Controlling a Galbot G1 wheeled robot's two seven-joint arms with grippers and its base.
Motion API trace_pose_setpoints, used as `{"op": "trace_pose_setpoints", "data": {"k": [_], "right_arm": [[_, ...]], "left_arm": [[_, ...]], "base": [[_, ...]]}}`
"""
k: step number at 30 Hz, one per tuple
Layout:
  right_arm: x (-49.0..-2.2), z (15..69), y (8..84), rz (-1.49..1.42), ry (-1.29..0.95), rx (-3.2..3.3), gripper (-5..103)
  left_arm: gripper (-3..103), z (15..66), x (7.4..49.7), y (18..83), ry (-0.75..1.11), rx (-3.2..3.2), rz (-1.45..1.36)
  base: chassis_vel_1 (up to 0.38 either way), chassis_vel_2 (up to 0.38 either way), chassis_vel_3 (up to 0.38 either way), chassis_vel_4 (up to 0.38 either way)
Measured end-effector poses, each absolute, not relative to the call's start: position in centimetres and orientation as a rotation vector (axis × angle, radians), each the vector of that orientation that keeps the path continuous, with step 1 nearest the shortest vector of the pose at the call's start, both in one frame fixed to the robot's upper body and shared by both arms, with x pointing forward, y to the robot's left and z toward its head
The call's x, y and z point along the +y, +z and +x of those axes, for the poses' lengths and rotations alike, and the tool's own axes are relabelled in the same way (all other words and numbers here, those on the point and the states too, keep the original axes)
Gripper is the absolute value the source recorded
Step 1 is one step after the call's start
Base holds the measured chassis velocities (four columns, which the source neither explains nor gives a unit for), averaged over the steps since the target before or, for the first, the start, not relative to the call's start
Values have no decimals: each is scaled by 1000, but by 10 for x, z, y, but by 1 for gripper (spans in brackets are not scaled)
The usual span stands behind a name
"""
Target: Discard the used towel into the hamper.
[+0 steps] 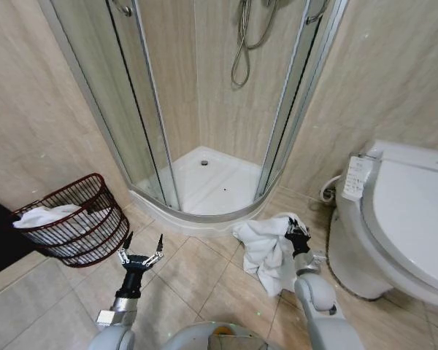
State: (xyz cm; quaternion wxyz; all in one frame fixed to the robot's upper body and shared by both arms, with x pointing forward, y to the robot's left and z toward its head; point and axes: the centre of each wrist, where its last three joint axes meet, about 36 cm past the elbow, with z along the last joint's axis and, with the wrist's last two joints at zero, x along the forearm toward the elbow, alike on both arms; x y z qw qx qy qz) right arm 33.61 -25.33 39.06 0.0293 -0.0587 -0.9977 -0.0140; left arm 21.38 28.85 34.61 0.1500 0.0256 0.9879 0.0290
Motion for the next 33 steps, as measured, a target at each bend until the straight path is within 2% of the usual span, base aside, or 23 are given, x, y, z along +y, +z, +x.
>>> {"op": "trace_pose_setpoints", "data": {"k": [9,16,21,25,33], "right_arm": [[-245,324,378,-174,-74,-3050,2],[-242,322,422,-123,-60,-3170,2],[-234,300,492,-3,-27,-3299,2],[-229,289,521,43,-19,-3342,2],[-220,281,530,70,40,-3381,2]], "left_arm": [[100,213,287,346,76,2835,62],[100,213,283,346,63,2846,55],[100,214,280,347,43,2853,45],[100,214,281,348,42,2852,40],[100,212,281,353,39,2859,36]], "base": [[0,0,0,0],[0,0,0,0],[0,0,0,0],[0,0,0,0],[0,0,0,0]]}}
